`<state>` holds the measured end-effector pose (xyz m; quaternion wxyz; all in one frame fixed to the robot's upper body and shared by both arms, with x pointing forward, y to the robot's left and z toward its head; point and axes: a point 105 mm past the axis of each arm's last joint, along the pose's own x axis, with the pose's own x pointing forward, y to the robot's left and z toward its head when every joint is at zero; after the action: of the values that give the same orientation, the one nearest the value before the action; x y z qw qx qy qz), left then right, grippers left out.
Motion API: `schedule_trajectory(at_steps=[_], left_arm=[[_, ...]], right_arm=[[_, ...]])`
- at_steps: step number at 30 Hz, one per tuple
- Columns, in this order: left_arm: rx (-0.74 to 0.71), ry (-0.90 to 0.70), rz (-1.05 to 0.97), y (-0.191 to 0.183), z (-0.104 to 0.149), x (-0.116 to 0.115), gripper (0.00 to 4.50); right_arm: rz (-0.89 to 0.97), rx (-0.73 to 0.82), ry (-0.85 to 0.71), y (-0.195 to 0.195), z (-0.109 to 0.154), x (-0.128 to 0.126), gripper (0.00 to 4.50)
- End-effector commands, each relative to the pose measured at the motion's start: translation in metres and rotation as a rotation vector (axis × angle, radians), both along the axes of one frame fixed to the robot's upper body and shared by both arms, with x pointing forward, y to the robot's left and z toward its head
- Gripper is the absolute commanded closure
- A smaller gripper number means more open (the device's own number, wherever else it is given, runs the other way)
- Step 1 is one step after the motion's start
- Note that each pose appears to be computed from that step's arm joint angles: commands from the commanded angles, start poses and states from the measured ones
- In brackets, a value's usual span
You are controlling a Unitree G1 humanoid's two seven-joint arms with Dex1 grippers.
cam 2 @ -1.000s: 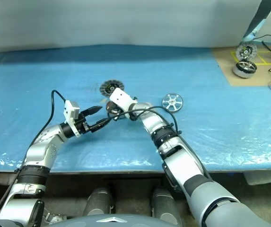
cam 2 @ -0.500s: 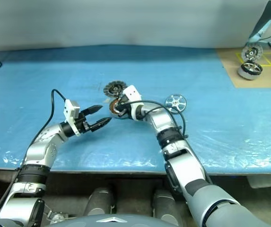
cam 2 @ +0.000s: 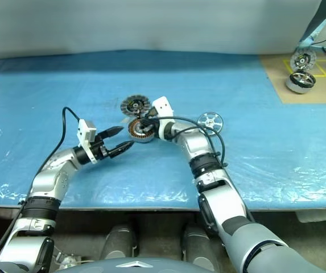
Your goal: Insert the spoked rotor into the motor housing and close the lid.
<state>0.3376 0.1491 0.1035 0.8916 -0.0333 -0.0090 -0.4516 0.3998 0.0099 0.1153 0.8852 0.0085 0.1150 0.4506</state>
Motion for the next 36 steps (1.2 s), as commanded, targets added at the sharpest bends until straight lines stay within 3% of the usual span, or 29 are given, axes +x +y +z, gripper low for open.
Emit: schedule_trajectory(at_steps=[1,6,8,11,13,18,23,36], left_arm=[[-0.011,-0.050,-0.005,0.001,0.012,0.000,0.00],[-0.032,-0.056,-0.027,-0.004,0.018,-0.003,0.00],[-0.048,-0.060,-0.042,-0.008,0.022,-0.004,0.00],[-0.068,-0.062,-0.094,-0.017,0.029,-0.010,0.00],[-0.084,-0.057,-0.138,-0.026,0.033,-0.015,0.00],[-0.107,-0.032,-0.217,-0.039,0.035,-0.024,0.00],[-0.104,-0.020,-0.230,-0.042,0.028,-0.024,0.00],[-0.096,-0.023,-0.225,-0.044,0.021,-0.020,0.00]], right_arm=[[0.014,0.074,-0.120,-0.003,0.041,0.004,4.48],[0.026,-0.095,-0.263,-0.026,0.044,-0.006,4.48],[-0.028,-0.224,-0.302,-0.047,0.033,-0.004,4.48],[-0.144,-0.301,-0.310,-0.086,0.035,0.003,4.32],[-0.190,-0.340,-0.325,-0.109,0.043,0.004,3.90],[-0.262,-0.409,-0.336,-0.158,0.063,0.002,2.20],[-0.194,-0.511,-0.326,-0.173,0.058,-0.011,0.52],[-0.047,-0.813,-0.383,-0.194,0.045,-0.011,0.52]])
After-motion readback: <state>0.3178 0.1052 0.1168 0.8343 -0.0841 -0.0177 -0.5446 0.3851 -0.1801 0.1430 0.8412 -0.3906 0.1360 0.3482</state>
